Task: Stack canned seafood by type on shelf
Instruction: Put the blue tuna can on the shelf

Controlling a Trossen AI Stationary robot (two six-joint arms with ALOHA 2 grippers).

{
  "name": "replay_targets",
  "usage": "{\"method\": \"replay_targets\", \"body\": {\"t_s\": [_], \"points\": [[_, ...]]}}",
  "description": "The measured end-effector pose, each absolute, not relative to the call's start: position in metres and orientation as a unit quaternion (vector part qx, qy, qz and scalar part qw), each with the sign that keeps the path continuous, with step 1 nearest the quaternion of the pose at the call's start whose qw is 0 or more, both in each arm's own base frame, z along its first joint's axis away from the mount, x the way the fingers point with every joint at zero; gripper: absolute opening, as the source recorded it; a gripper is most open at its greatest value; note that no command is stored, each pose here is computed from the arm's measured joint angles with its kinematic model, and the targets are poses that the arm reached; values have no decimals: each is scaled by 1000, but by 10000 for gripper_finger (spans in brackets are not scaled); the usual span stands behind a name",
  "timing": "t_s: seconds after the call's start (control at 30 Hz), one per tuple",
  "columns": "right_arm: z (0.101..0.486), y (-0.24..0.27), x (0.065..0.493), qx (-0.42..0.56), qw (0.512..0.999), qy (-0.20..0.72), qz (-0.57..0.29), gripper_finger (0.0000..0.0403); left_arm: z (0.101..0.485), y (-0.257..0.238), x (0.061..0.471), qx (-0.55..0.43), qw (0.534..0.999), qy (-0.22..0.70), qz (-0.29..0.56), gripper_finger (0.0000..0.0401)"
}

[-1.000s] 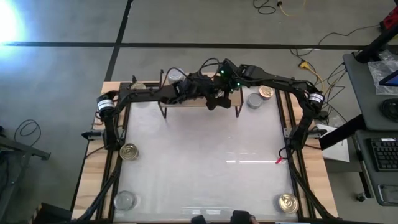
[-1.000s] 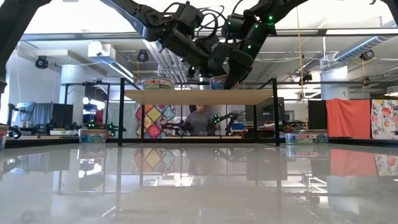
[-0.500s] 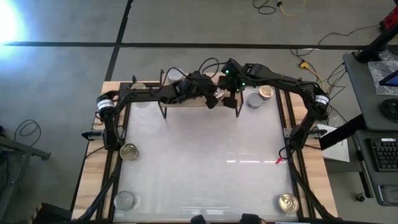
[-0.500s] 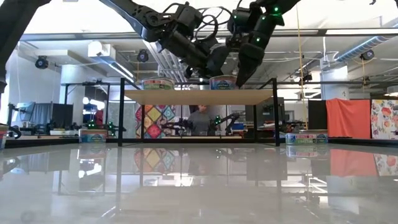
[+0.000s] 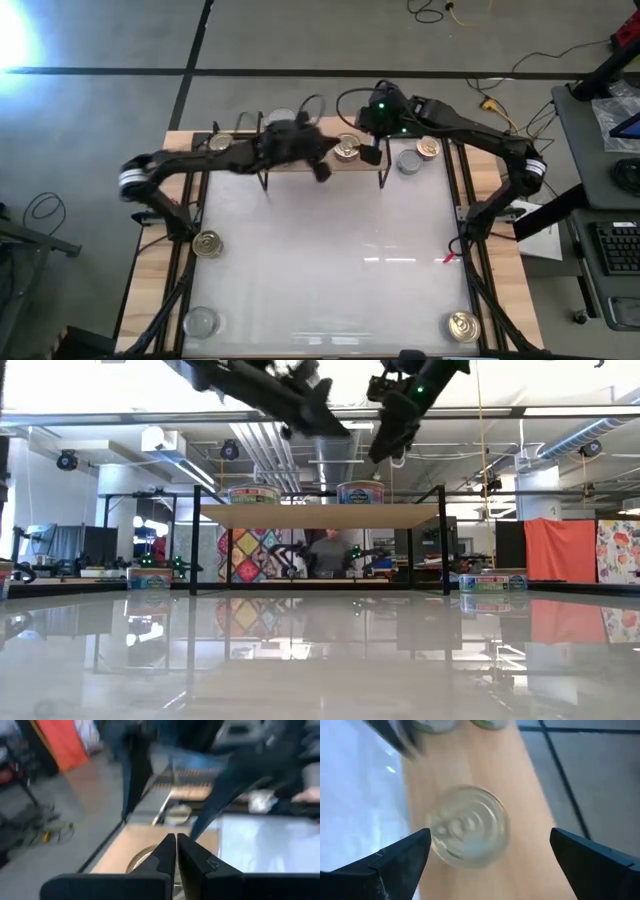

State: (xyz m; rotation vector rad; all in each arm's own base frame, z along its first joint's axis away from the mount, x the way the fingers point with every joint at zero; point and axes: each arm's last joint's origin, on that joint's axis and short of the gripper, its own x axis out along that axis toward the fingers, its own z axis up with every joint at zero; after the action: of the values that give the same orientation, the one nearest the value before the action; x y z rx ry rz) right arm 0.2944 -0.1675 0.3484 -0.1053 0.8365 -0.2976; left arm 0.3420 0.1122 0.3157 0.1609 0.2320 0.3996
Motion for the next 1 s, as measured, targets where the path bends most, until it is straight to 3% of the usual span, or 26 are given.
{"method": "replay_targets", "body": {"t_s": [0.17,0.4,0.7,1.0], "points": [[327,-175,310,-21,899,414,-142,379,313,82,287,71,981,40,179,2],[304,-184,326,2,895,421,-147,272,270,60,243,45,986,-12,158,2],[300,-192,326,-17,890,429,-152,145,242,56,229,5,987,-25,156,2],[296,-215,322,-23,887,419,-193,85,236,53,239,-2,989,-8,144,2]]}}
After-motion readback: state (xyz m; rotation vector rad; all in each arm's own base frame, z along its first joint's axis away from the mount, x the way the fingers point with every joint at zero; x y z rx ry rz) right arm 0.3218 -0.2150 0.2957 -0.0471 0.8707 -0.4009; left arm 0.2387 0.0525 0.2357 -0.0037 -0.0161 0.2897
